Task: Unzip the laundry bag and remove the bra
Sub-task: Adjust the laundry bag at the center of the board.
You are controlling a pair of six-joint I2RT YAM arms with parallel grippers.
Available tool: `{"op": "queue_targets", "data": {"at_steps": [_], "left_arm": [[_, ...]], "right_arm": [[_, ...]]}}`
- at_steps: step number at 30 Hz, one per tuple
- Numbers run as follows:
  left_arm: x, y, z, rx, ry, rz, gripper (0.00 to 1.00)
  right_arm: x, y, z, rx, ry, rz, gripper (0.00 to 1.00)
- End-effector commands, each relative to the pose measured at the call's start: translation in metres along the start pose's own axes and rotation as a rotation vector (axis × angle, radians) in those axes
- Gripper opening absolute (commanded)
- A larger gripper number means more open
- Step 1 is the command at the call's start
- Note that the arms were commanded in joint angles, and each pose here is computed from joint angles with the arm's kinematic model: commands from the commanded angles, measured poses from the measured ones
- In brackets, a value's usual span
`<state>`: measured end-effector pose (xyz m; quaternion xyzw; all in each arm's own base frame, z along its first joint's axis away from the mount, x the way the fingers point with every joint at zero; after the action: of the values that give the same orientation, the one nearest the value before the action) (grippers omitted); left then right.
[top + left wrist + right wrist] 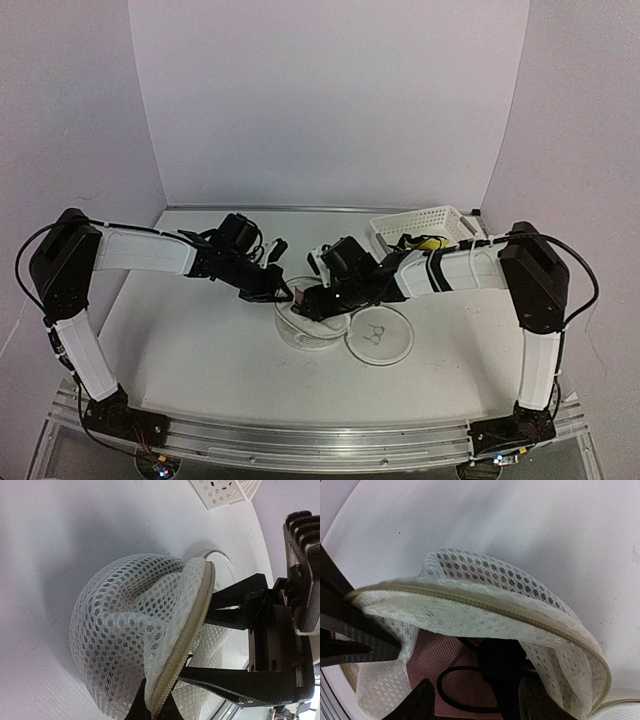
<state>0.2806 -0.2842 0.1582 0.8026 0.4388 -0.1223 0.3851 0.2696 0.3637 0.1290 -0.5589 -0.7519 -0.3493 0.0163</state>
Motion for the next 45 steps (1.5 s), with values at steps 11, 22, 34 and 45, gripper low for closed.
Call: {"op": "queue_targets", "data": {"at_steps": [11,22,34,45], "left_arm": [[0.015,-0.020,-0.017,-0.076,0.195,-0.053,0.00],[0.034,-0.041,-0.017,-0.032,0.344,-0.072,0.00],[0.047,-0.049,0.010,0.060,0.331,-0.094,0.00],[0.029,-0.052,0.026,0.082,0.138,-0.050,0.00]], "right_arm": [[0.014,-0.004,0.023,-0.059,-0.016,0.046,0.62],[-0.008,-0.021,0.030,-0.050,-0.129,0.050,0.62],[-0.004,-0.024,0.030,-0.028,-0.091,0.034,0.62],[0.025,-0.014,0.030,-0.011,0.063,0.044,0.70]]}}
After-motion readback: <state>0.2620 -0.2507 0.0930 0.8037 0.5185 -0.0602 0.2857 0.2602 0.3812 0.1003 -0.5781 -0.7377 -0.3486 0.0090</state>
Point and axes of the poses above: each gripper's point midway between its finger pads, its own z axis out along the fingers, its own x axis along the line the jaws close on, y = z × x, the point moved 9 cm from there along -z, back along the fingers, and after that the axes turned 11 degrees about z, right-handed, at the moved point
